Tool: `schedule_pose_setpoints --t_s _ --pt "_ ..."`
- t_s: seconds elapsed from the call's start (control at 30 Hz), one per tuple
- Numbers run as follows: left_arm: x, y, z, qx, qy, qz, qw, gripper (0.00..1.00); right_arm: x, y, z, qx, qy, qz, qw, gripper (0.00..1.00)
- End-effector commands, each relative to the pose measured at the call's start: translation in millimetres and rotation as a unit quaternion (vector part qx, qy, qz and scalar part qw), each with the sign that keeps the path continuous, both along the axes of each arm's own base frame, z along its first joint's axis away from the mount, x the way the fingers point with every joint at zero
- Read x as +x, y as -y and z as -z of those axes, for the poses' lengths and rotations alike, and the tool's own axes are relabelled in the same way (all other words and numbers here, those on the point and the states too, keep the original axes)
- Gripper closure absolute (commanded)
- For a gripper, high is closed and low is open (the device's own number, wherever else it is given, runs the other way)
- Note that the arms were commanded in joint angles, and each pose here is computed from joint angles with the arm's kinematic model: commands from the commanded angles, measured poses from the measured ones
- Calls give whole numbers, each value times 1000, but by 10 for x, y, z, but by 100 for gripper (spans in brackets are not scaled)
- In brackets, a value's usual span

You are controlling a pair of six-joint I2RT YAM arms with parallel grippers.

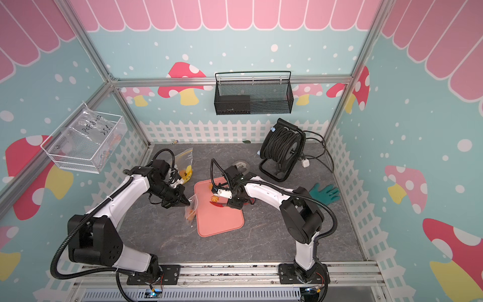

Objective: Put the cookies into a resealable bag to prevent moisture
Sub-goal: Pick up the cookie from the tray, then place the cookie in the ziploc bag.

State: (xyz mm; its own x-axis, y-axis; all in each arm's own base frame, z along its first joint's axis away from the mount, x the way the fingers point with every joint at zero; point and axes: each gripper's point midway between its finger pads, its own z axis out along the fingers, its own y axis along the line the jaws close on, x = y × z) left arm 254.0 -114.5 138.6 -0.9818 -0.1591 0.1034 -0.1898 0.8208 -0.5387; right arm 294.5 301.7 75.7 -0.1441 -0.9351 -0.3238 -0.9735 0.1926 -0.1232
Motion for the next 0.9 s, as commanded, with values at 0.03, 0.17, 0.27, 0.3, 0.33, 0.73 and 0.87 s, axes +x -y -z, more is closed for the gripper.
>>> schedule_pose_setpoints --t_s 0.03,0.17,0.27,0.3,0.33,0.73,0.87 --pt "-47 -35 49 6 -5 9 1000 100 -70 -60 38 0 -23 -15 1000 44" --pt "-52 -35 51 6 -6 9 1000 100 -35 -41 27 -7 -16 -10 1000 51" --pt "-44 -35 47 6 -6 9 1000 100 20 -37 -84 -3 -1 -1 1000 58" --pt "-41 -35 48 6 -5 8 1000 100 29 -39 -137 2 4 2 1000 58" --pt "-33 -33 38 6 -3 8 1000 100 36 -40 -204 10 8 4 1000 59" --pt "-24 -58 33 15 -4 12 1000 100 -311 -111 -1141 165 8 -3 986 63" --pt "-10 -60 29 16 -3 12 1000 100 -578 -250 -1364 238 -35 -32 970 64"
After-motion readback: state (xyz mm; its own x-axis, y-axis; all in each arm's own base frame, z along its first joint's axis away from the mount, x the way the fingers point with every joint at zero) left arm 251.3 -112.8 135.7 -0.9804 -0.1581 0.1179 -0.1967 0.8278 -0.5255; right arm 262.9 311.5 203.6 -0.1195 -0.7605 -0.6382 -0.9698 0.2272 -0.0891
